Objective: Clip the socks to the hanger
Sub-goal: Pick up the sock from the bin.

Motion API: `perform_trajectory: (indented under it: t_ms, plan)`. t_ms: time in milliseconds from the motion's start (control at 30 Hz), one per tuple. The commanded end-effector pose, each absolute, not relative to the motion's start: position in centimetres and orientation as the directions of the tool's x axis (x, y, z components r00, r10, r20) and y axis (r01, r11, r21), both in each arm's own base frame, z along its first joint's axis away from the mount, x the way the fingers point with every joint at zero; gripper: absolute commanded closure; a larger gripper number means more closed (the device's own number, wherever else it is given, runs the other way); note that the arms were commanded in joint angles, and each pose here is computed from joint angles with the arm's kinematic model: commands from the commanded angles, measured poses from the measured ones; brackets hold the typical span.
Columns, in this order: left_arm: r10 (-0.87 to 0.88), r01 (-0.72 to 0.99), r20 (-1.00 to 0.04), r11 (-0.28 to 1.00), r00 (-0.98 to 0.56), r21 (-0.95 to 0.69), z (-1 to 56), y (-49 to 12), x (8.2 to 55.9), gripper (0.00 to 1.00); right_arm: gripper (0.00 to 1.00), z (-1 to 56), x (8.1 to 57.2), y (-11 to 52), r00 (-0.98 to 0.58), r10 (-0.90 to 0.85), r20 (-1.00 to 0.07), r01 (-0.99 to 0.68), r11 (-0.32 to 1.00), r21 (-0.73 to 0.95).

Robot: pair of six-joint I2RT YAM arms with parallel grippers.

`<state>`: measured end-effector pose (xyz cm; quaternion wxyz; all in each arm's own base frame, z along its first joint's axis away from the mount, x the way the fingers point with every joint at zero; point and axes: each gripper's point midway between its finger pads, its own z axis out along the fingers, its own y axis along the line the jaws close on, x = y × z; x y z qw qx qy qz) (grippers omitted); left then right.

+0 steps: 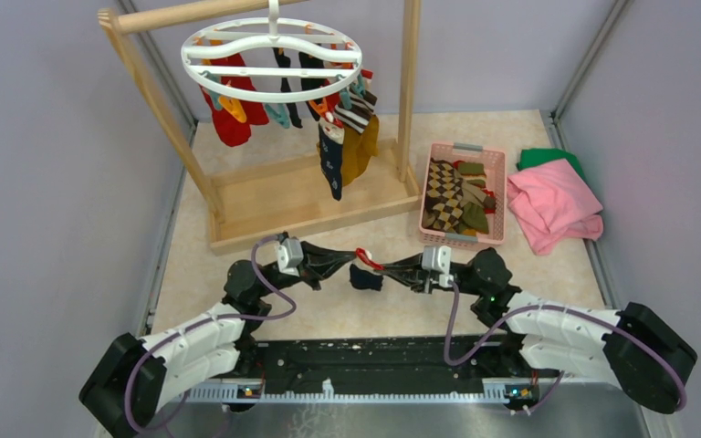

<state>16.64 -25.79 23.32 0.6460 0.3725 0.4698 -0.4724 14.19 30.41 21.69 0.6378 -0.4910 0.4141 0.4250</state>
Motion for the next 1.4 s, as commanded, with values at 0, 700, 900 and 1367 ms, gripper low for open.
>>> perform_trajectory:
  t_ms: [0,700,900,1367]
  plan:
    - [-0.309,0.953,-0.937,0.294,0.166,0.072,25.7,-25.7,17.1,1.0,1.0,24.6,13.8,31.0,0.314,0.199,-0.928,-0.946,0.15,-0.288]
    - [-0.404,0.689,-0.88,0.565,-0.25,-0.455,31.3,-20.5,24.1,0.01,1.0,27.2,20.6,30.5,0.098,0.242,-0.965,-0.883,0.469,0.028]
    - [-0.424,0.621,-0.894,0.665,-0.142,-0.414,38.0,-17.8,24.2,0.01,1.0,28.0,21.0,31.2,0.083,0.256,-0.963,-0.887,0.46,0.046]
    - [-0.448,0.378,-0.893,0.834,0.04,-0.401,45.4,-12.4,26.8,0.06,1.0,28.7,20.1,32.0,0.054,0.292,-0.955,-0.917,0.393,0.068]
